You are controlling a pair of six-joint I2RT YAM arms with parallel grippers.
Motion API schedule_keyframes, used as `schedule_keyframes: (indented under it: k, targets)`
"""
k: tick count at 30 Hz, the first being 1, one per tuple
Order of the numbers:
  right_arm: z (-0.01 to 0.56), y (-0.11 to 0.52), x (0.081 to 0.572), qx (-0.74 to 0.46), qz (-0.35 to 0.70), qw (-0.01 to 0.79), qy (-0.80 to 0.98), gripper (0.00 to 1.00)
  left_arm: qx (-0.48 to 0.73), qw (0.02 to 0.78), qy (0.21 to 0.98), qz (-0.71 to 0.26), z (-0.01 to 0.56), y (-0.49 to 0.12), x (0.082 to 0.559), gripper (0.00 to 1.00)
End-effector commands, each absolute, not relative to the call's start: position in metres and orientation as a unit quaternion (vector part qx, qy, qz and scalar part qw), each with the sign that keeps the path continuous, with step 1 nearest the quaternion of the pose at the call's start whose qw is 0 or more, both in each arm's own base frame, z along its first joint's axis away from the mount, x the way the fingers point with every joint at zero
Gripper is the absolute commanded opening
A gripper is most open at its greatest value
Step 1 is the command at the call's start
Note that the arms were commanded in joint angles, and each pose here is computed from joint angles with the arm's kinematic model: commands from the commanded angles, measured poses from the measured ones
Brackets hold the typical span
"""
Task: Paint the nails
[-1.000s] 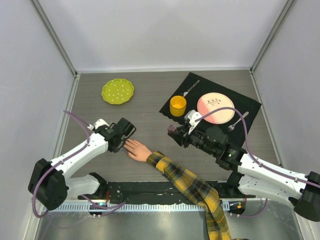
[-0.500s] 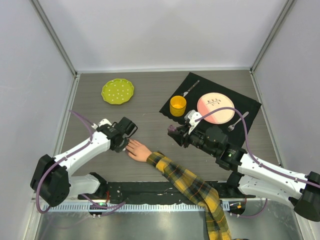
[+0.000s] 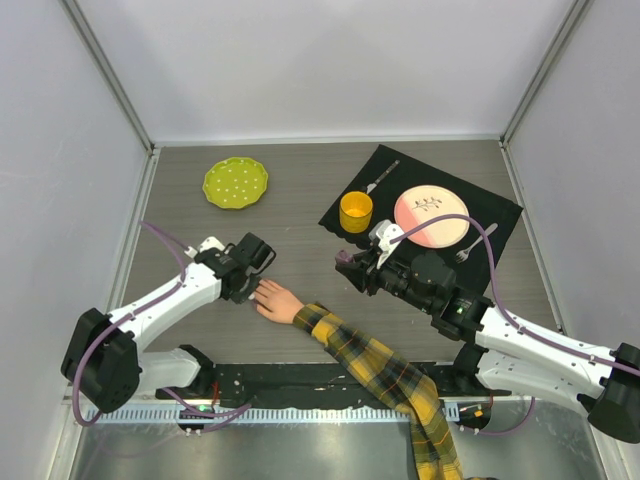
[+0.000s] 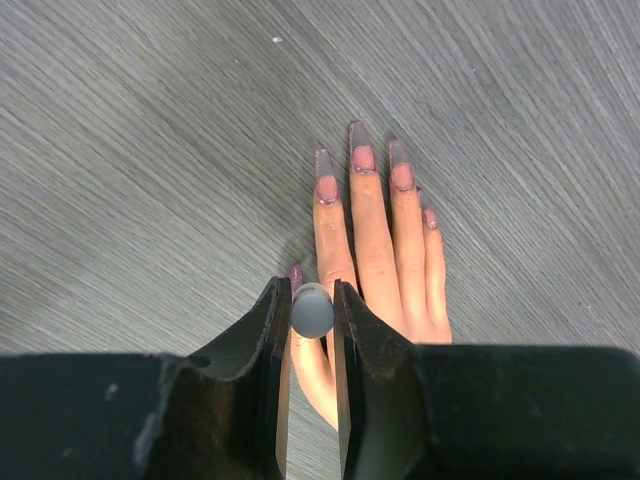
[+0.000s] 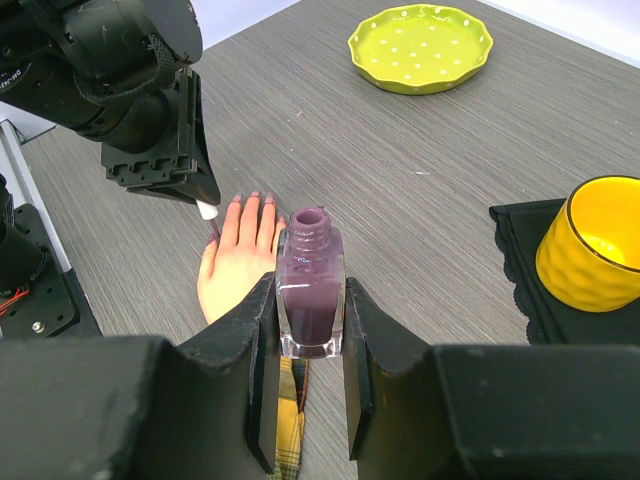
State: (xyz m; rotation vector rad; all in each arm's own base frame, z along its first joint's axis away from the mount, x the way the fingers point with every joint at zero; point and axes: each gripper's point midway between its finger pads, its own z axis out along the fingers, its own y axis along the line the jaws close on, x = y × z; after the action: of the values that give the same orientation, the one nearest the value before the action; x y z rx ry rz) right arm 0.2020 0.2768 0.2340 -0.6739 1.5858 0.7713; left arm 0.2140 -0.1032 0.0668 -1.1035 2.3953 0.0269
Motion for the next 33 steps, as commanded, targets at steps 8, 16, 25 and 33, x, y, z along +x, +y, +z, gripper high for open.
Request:
schedule_keyframes:
  k: [8, 16, 25, 33]
  targets:
    - [0.256, 0.279, 0.203, -0.275, 0.351, 0.607, 0.658, 0.01, -0.418, 0.254, 0.871, 0.039, 0.068, -0.09, 0.209, 0.0]
    - [0.256, 0.28, 0.203, -0.276, 0.351, 0.606, 0.658, 0.01, -0.418, 0.261, 0.869, 0.049, 0.067, -0.086, 0.21, 0.0]
    - [0.255, 0.279, 0.204, -0.274, 0.349, 0.606, 0.66, 0.01, -0.415, 0.264, 0.869, 0.058, 0.063, -0.084, 0.212, 0.0]
    - [0.258, 0.278, 0.203, -0.275, 0.349, 0.609, 0.657, 0.01, -0.407, 0.284, 0.865, 0.073, 0.078, -0.066, 0.222, 0.0]
